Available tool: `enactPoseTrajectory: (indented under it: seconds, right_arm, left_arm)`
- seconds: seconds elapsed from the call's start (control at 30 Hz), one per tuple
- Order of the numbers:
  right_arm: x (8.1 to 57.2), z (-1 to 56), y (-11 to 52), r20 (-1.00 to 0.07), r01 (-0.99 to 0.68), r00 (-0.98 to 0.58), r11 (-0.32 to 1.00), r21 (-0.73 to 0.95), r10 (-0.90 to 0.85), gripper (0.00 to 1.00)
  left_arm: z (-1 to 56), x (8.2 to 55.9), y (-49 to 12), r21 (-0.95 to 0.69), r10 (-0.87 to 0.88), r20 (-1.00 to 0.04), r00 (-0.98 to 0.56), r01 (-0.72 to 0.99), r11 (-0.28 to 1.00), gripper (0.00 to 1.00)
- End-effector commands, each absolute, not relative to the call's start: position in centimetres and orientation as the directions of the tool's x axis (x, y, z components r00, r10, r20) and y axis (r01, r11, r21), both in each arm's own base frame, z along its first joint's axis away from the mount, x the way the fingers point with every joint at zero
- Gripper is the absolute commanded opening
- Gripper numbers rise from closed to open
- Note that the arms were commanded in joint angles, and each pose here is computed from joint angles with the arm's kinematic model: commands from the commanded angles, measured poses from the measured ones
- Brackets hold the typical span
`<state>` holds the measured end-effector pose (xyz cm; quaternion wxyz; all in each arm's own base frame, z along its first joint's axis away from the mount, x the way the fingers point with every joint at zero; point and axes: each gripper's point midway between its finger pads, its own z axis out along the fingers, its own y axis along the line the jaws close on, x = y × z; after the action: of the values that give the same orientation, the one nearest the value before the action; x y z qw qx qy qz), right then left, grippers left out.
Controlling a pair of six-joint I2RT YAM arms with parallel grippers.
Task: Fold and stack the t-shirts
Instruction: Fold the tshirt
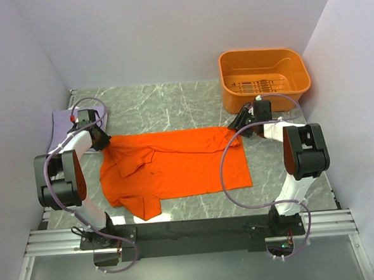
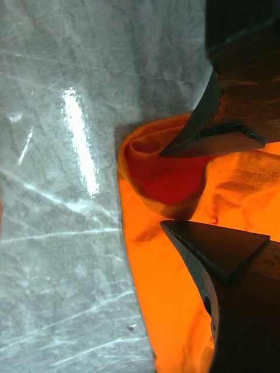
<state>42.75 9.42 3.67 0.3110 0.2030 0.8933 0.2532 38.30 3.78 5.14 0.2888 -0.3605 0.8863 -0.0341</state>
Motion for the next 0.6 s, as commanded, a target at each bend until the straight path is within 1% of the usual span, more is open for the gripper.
enactPoseTrajectory:
  seconds: [0.0,0.13,0.43,0.57]
  right_arm:
    - [44.4,5.0,8.8,-0.491,0.201,-0.684,0.786,0.584,0.54,0.54]
    - [44.0,4.5,7.7,-0.501,0.244,-0.672,0.801,0.546,0.546,0.54]
    - [44.3,4.9,8.1,-0.509,0.216,-0.672,0.799,0.561,0.538,0.54]
    - [44.6,4.7,8.6,-0.501,0.197,-0.683,0.795,0.574,0.532,0.51]
  left_arm:
    - [6.1,39.3,4.3,-0.274,-0.652,-0.516,-0.556,-0.614,0.74,0.01]
    - [6.1,39.3,4.3,-0.276,-0.652,-0.516,-0.556,-0.613,0.741,0.01]
    - [6.1,39.3,4.3,-0.274,-0.652,-0.516,-0.556,-0.614,0.74,0.01]
    - [6.0,39.3,4.3,-0.273,-0.651,-0.515,-0.558,-0.613,0.742,0.01]
